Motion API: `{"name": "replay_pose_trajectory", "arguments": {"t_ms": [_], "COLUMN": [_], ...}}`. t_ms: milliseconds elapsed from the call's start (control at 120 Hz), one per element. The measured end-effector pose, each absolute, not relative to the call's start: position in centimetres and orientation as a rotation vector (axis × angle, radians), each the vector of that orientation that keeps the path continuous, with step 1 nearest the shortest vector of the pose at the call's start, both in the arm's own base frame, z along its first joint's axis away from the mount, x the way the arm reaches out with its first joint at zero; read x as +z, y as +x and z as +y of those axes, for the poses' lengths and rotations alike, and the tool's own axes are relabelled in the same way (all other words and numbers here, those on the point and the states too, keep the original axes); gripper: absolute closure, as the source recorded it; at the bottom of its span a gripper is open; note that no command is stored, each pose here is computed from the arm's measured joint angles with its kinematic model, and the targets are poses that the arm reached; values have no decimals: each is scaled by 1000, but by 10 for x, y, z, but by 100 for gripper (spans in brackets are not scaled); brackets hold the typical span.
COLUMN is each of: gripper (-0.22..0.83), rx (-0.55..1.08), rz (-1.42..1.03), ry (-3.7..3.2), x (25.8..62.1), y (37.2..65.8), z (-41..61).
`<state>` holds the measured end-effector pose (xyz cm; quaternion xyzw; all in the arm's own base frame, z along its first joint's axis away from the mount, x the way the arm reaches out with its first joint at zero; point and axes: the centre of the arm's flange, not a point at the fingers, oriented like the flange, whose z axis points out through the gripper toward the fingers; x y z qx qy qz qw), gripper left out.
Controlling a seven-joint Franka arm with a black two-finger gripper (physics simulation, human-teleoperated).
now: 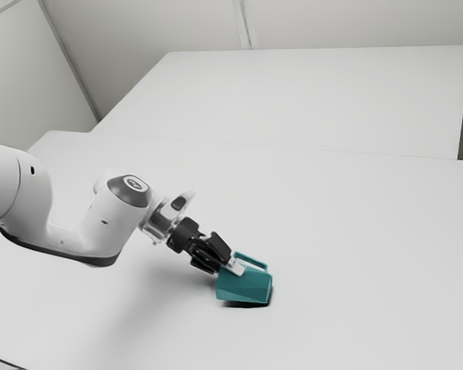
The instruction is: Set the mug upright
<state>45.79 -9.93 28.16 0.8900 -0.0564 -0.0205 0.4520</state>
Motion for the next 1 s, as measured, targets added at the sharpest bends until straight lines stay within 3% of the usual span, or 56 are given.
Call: {"name": "replay_pose_trajectory", "arguments": {"t_ms": [308, 575, 792, 1000], "gripper": [73, 76, 77, 77], "rx": [6, 154, 196, 110], "rz": [-223, -366, -714, -792], "ry": [2158, 2174, 2471, 2799], "x": [295, 372, 467, 485], "y": [459, 458, 489, 499], "z": [-113, -120, -112, -79]}}
